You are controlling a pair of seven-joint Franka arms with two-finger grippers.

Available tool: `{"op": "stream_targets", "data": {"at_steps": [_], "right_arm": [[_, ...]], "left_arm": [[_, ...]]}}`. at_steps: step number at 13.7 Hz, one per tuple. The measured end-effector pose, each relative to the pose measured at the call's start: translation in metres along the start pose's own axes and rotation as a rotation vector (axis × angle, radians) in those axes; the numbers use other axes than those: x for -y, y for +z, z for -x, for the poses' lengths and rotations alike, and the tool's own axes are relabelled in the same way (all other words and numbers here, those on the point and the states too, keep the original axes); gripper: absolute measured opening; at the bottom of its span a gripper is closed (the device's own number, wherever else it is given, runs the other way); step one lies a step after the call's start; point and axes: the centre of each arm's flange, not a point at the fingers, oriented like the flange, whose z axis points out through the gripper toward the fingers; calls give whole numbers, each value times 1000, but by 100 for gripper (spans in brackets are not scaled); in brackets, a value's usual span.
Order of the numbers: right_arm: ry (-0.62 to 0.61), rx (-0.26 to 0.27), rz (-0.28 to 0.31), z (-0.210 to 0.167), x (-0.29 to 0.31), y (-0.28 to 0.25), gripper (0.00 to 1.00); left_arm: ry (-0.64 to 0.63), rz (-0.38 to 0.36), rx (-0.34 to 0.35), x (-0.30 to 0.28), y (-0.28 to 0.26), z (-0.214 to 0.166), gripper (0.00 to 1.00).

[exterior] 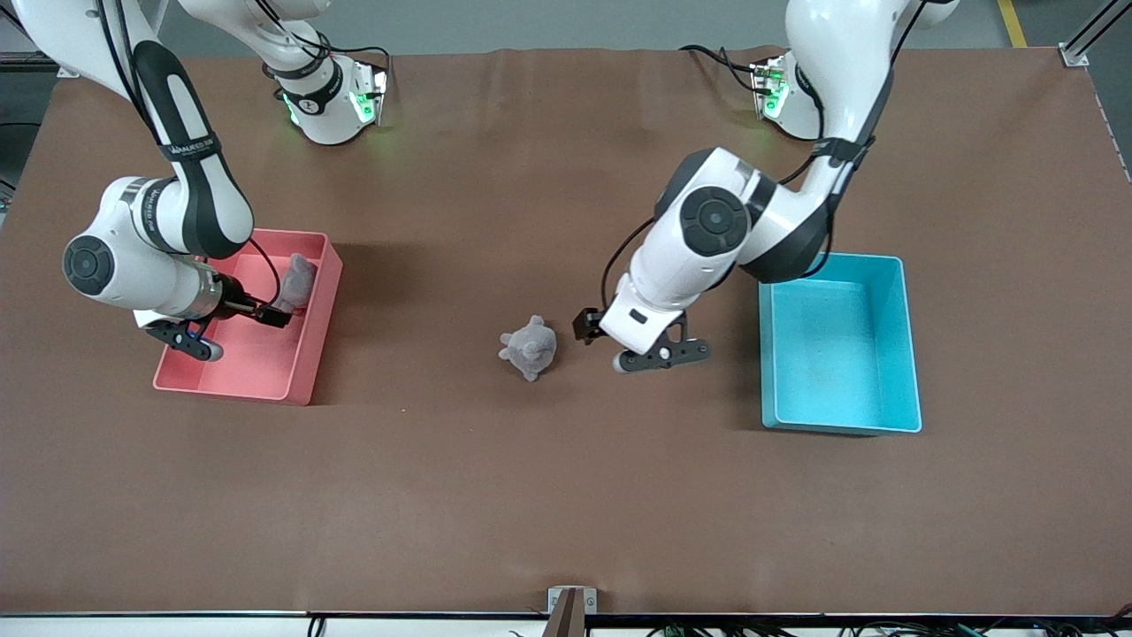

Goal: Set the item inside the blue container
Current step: 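Grasp the plush with the left gripper while the right gripper grasps another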

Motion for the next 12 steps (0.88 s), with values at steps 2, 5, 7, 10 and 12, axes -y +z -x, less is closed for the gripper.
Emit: {"op": "stream_targets", "data": {"at_steps": [2,5,7,10,12], "right_arm": [[6,19,-7,5,1,7,100],[17,51,-13,12,2,20,100],[17,66,-6,13,2,28,100],[10,100,10,16,-1,45,100],[9,117,18,16,-4,54,100]], "left_arm": [[-22,27,-18,-12,26,7,96],[-20,59,-40,-24,60,18,96],[-35,82,-54,-31,77,26,93],[-54,101,-60,-41,98,41,90],[-55,111,-64,-44,112,49,91]]}}
